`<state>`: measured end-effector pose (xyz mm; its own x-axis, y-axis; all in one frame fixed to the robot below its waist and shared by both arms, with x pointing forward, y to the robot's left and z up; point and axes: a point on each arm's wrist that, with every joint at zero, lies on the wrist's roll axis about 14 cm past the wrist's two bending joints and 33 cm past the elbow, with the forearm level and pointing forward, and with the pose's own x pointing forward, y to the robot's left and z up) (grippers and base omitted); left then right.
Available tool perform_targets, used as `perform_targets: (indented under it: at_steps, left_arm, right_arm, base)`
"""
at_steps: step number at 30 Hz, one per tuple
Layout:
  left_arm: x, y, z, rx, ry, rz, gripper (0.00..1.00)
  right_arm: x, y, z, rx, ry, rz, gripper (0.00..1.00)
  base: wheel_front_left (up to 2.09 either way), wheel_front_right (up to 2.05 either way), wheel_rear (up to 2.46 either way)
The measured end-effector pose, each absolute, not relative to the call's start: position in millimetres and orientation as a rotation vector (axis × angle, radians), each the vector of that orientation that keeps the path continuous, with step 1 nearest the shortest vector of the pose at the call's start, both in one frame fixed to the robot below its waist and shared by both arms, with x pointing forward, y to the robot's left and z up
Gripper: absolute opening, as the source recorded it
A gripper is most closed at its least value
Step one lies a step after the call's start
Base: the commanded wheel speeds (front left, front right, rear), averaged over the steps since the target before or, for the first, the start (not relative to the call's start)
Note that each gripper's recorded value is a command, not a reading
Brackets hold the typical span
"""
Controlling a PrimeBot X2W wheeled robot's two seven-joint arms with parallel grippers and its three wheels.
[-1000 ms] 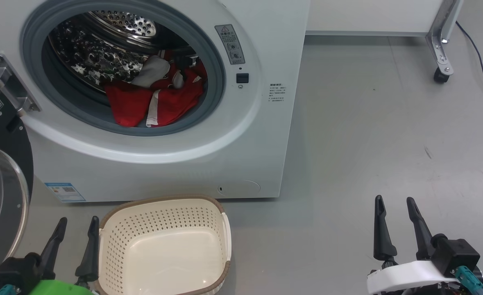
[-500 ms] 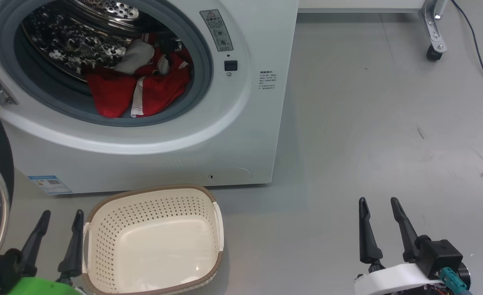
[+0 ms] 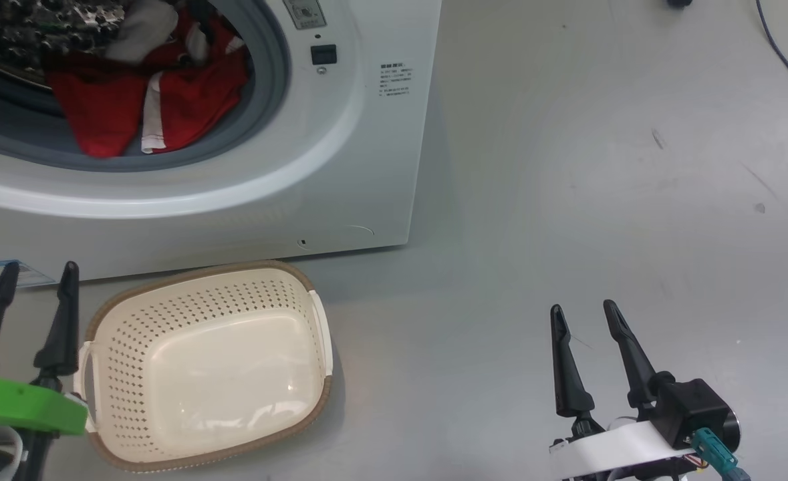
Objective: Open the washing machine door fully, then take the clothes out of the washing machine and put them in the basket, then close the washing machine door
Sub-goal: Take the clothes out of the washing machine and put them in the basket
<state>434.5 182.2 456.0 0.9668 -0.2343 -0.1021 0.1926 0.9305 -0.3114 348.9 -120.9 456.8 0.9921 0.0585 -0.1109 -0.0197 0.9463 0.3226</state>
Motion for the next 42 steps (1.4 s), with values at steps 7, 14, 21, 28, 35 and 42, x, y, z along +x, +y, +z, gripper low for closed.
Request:
perform_targets:
  at_steps: [7,14,21,28,35,42]
  left_arm:
    - [475,175,440,-0.321,0.215,-0.247,1.00]
    - [520,163,433,-0.354,0.251,-0.282,1.00]
    - [563,158,426,-0.213,0.272,-0.326,1.00]
    - [583,139,402,-0.101,0.340,-0.381,1.00]
    - [597,133,378,0.019,0.399,-0.393,1.00]
    - [620,147,372,0.128,0.414,-0.355,1.00]
  right_arm:
    - [353,-124,451,0.331,0.141,0.010,1.00]
    - [352,-127,441,0.356,0.180,-0.031,1.00]
    - [357,-135,439,0.358,0.182,-0.070,1.00]
    - [356,-144,437,0.355,0.192,-0.108,1.00]
    - [355,-147,433,0.357,0.208,-0.135,1.00]
    - [359,-144,433,0.370,0.208,-0.128,1.00]
  base:
    - [0.00,0.00,0.00]
    - [0.00,0.00,0.00]
    - [0.00,0.00,0.00]
    - [0.00,0.00,0.00]
    - [0.00,0.00,0.00]
    - [0.00,0.00,0.00]
